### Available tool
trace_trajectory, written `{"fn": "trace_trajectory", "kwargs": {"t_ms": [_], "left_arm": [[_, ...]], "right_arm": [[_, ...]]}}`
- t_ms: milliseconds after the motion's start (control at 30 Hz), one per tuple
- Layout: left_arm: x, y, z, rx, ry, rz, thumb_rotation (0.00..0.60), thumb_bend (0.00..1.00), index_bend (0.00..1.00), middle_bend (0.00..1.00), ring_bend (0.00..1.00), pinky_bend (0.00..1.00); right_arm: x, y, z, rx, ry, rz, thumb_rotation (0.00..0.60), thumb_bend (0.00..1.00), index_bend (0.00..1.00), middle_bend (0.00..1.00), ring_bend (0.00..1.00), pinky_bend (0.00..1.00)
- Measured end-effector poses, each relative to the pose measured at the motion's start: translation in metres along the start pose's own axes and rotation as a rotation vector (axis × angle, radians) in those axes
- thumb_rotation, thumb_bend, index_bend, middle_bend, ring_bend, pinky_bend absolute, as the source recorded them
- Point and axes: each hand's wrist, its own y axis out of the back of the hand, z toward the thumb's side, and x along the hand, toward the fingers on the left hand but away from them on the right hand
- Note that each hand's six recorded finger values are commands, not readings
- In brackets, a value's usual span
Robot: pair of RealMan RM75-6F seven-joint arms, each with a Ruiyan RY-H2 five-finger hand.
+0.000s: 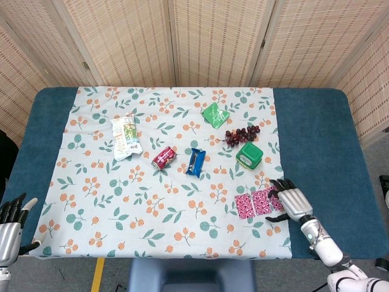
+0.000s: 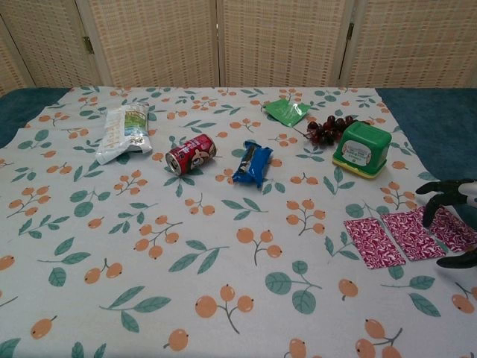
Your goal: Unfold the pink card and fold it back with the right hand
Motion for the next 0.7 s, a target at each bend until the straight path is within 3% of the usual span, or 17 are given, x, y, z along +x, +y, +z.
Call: {"fn": "trace_trajectory", "kwargs": {"t_ms": [233, 467, 700], "left_arm": [[0.001, -0.001, 0.0, 0.0, -0.001, -0.003, 0.6, 0.28, 0.17, 0.02, 0.06, 0.0], [0.001, -0.001, 0.0, 0.0, -0.003, -0.003, 0.6, 0.28, 0.17, 0.02, 0.06, 0.0], [0.0, -0.003, -0.002, -0.003, 0.004, -0.007, 0.6, 0.28, 0.17, 0.02, 0.06, 0.0]], "right_arm": [[0.0, 0.005, -0.004, -0.004, -0.013, -0.014, 0.361, 0.11, 0.33, 0.1, 0.0, 0.0], [0.006, 0.007, 0.021, -0.046, 0.061, -0.024, 0.381, 0.11, 0.33, 0.09, 0.0, 0.0], [0.003, 0.006, 0.041, 0.013, 0.106, -0.019, 0.396, 0.11, 0.27, 0.08, 0.0, 0.0]]}}
